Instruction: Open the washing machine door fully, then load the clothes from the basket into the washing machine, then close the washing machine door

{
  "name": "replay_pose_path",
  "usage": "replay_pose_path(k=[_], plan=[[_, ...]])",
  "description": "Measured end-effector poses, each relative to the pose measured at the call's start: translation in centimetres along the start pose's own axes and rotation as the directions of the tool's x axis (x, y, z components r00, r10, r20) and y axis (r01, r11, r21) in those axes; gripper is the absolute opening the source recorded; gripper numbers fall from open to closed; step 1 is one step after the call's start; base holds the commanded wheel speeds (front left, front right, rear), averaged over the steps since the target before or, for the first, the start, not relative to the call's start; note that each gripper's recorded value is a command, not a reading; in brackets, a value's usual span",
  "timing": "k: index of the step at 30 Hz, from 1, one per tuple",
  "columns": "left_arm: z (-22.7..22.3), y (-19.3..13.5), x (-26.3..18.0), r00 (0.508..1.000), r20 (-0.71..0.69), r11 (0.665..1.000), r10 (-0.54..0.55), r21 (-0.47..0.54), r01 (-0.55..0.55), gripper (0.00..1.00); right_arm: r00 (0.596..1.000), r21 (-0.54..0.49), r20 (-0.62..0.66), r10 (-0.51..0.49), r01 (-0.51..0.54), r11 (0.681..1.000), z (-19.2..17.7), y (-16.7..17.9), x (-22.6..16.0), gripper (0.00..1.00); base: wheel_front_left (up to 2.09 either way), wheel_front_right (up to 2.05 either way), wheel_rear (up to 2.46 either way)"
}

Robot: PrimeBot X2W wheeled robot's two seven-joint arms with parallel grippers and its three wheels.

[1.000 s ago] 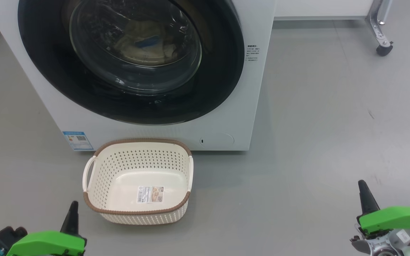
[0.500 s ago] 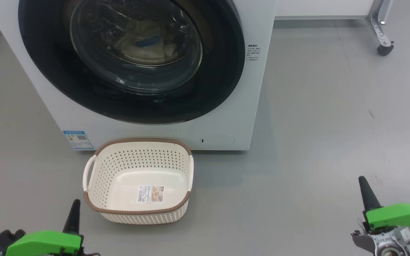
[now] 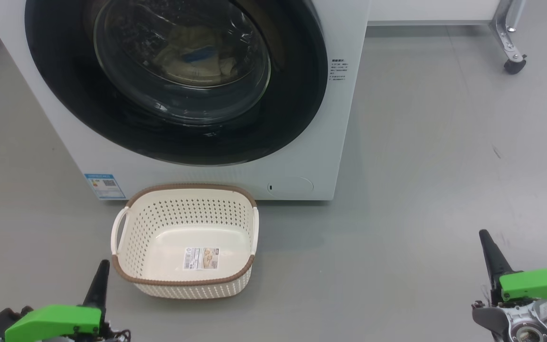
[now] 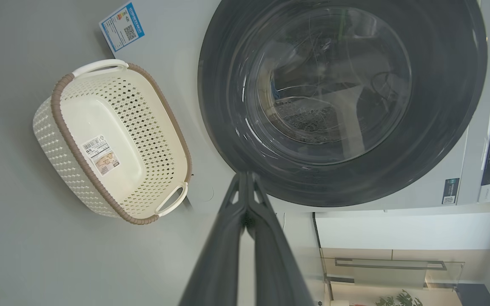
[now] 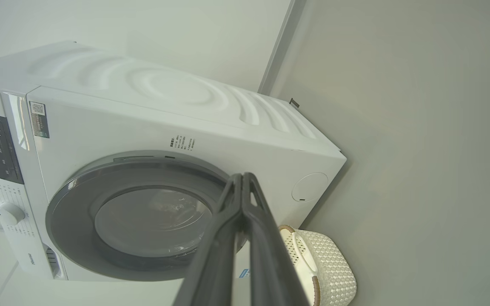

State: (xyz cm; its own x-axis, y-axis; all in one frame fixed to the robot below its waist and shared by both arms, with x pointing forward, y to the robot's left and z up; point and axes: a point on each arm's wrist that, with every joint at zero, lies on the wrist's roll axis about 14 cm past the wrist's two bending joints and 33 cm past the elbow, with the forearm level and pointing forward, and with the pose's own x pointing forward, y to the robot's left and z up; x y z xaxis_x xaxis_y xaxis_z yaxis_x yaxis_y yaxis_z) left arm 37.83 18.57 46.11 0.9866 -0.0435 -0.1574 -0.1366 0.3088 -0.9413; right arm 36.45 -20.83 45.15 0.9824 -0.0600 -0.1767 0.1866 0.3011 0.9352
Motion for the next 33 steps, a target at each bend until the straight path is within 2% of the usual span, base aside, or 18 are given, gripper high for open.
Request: replay_pose_path(k=[13, 29, 33], plan=[[0.3, -1.1, 0.1, 0.999, 0.015, 0.990, -0.035, -0.137, 0.037, 0.00, 0.999, 0.138, -0.006, 0.034, -0.033, 0.990, 0.2, 1.0, 0.2, 0.00, 0.00, 0.00, 0.00], [0.8, -2.3, 0.1, 0.996, 0.037, 0.951, -0.081, -0.297, 0.088, 0.00, 0.996, 0.302, -0.012, 0.085, -0.077, 0.950, 0.4, 2.3, 0.3, 0.00, 0.00, 0.00, 0.00], [1.0, -2.3, 0.0, 0.996, 0.044, 0.948, -0.081, -0.306, 0.091, 0.00, 0.996, 0.310, -0.009, 0.088, -0.081, 0.947, 0.4, 2.4, 0.3, 0.00, 0.00, 0.00, 0.00]])
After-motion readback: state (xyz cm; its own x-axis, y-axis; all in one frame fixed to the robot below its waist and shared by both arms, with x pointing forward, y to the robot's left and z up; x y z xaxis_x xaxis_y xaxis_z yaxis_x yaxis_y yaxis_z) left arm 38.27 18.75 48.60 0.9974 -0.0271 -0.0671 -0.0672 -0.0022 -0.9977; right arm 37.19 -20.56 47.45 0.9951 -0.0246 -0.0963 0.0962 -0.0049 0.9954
